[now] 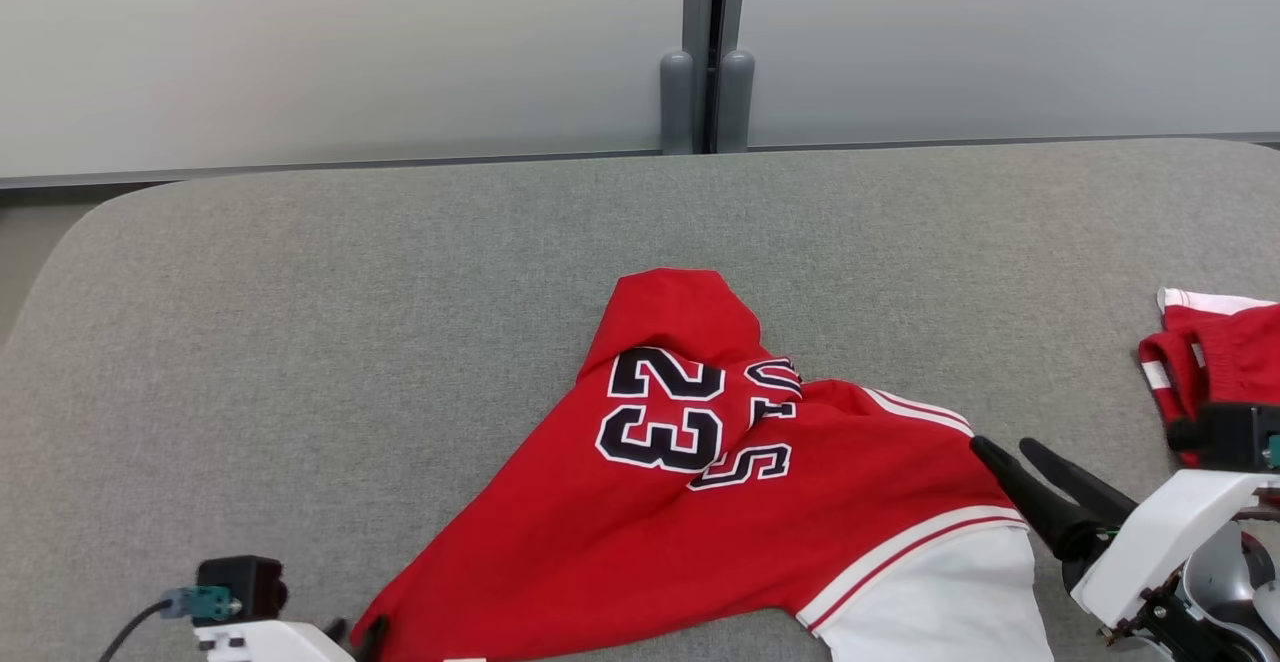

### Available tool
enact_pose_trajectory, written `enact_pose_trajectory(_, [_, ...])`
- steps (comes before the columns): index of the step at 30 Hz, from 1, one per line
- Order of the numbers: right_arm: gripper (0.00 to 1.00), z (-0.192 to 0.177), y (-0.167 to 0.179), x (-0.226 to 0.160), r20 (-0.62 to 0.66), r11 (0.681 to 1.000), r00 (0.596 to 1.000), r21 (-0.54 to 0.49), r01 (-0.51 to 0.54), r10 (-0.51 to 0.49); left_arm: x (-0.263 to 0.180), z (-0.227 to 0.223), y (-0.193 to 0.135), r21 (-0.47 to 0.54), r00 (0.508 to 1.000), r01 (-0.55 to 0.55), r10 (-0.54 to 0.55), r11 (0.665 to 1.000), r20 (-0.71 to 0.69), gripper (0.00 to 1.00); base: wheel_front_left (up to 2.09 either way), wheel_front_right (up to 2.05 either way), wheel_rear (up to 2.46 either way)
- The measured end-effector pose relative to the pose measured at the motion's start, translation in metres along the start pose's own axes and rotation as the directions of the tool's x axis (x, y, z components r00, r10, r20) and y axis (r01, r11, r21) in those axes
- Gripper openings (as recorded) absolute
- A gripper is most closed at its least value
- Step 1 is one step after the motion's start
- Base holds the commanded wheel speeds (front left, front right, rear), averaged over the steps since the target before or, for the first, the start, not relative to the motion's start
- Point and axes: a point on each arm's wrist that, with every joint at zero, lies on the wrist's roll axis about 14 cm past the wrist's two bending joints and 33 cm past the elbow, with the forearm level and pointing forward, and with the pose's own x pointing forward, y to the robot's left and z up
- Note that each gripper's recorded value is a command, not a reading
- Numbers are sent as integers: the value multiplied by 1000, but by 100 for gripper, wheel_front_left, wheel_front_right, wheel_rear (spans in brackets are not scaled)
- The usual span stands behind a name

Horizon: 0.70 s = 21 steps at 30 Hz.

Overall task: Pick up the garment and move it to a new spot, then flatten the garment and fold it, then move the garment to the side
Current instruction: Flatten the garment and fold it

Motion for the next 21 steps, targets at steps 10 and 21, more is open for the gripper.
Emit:
enact_pose_trajectory(10, [100,45,18,-9,211,995,976,-95,-29,49,-6,62,22,70,966,-107,87,992,244,100,0,0,0])
enact_pose_trajectory(21, [100,106,25,-38,510,967,858,-243,79,58,-55,163,-4,112,709,-148,26,983,704,100,0,0,0])
